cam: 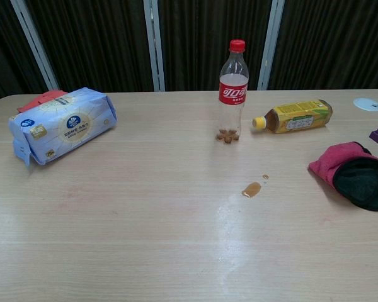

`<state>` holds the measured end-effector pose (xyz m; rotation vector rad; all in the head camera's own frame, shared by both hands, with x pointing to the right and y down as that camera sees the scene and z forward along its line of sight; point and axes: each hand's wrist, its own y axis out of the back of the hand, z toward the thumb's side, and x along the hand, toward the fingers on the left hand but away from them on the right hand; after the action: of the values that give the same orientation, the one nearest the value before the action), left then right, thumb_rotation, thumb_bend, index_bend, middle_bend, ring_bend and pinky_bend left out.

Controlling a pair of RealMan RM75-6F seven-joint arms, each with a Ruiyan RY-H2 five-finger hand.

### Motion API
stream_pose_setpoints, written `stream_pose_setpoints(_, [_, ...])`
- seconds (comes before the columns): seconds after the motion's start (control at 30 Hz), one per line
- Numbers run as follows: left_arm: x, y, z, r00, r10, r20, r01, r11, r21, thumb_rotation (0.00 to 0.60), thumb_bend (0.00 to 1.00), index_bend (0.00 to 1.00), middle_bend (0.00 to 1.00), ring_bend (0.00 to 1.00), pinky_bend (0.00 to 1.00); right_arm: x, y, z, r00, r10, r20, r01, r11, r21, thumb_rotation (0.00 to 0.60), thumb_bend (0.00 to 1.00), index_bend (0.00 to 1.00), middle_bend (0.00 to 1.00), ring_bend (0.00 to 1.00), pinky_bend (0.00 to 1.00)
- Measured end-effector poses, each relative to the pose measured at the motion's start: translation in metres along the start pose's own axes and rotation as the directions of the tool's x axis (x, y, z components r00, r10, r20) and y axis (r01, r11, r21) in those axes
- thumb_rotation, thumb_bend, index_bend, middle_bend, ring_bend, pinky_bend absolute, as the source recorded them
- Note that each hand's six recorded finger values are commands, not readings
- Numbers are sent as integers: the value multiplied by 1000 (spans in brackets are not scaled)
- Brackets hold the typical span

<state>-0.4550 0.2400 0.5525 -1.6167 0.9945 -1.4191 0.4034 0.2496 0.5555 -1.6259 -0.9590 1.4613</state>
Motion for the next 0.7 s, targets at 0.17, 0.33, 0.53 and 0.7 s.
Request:
stream_pose_setpoints(0.17, [0,0,0,1000,1,-1,-1,1000,-1,600,0,0,0,0,0,0,0,0,1000,2,0,-2,1000,-1,600,131,0,0,0,0])
stream_pose_setpoints(0.33, [0,1,0,1000,4,2,-4,1000,0,600,1,0,0,0,0,0,0,0,1000,3,3,-3,1000,-9,600,131,0,0,0,0])
stream_pose_setpoints(0.53, [0,1,0,1000,1,2,-1,1000,-3,600,0,0,0,0,0,-3,-2,3,1000,9,4,-9,1000,-22,600,126,0,0,0,0])
stream_pose_setpoints(0.7, [1,1,0,1000,2,7,-2,1000,-2,600,0,0,0,0,0,-11,-5,9,1000,21,3,-21,999,-28,600,97,0,0,0,0])
